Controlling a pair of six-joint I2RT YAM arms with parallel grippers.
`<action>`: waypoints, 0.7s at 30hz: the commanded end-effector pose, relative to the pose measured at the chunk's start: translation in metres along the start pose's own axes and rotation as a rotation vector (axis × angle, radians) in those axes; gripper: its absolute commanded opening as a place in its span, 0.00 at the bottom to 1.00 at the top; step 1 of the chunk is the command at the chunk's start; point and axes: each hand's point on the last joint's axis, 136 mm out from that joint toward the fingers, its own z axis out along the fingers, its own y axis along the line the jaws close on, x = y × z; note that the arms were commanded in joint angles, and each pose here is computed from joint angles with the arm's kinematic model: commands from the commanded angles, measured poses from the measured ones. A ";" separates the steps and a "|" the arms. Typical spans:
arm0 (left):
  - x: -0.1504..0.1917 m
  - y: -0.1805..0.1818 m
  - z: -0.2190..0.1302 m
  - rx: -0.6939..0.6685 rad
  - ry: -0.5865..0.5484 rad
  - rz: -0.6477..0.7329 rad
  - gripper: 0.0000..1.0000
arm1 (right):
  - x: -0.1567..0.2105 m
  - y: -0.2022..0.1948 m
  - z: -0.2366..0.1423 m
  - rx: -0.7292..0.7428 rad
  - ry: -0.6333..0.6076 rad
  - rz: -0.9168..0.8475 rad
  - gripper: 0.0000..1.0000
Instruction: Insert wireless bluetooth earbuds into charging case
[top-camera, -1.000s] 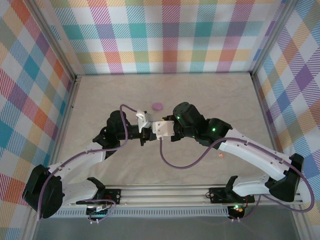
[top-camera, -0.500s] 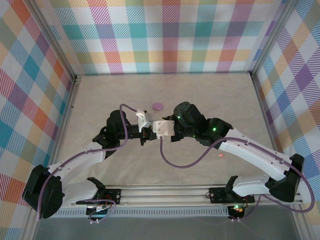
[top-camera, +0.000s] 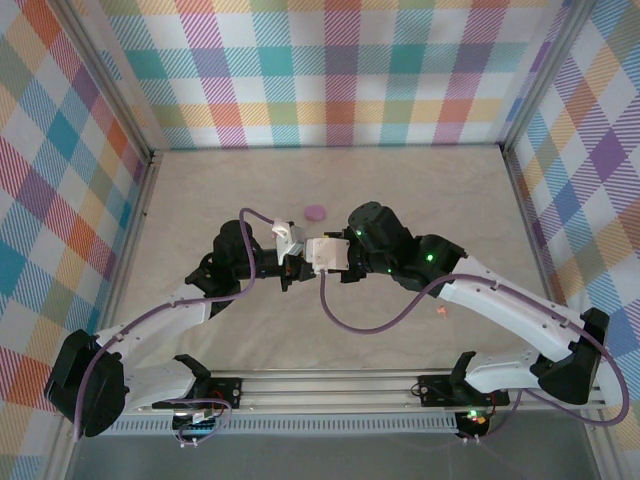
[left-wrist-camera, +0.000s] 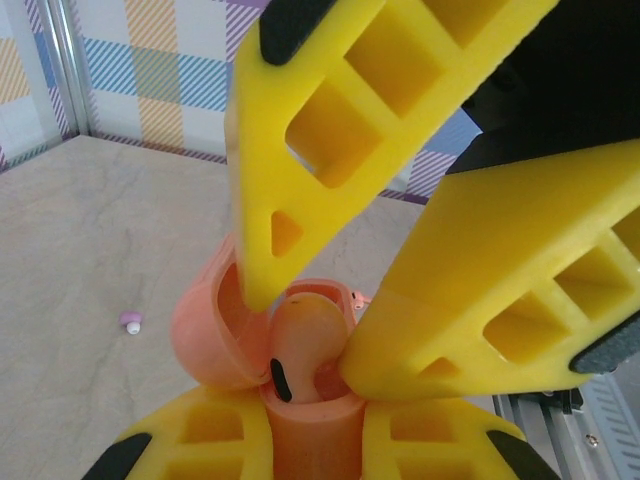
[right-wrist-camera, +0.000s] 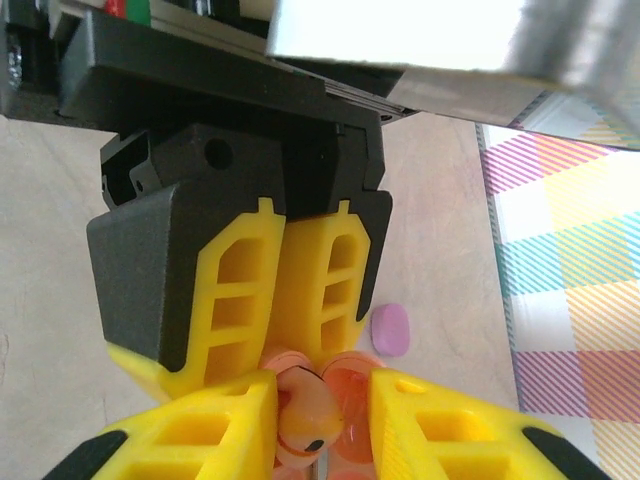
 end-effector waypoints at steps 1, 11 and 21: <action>-0.033 -0.008 -0.003 0.014 -0.077 0.076 0.00 | -0.017 0.002 -0.013 -0.029 -0.065 0.026 0.31; -0.023 -0.002 -0.005 -0.038 -0.076 0.068 0.00 | -0.029 -0.010 -0.030 -0.056 -0.162 0.166 0.32; -0.022 0.007 -0.011 -0.115 -0.127 0.050 0.00 | -0.039 -0.037 -0.060 -0.096 -0.303 0.422 0.39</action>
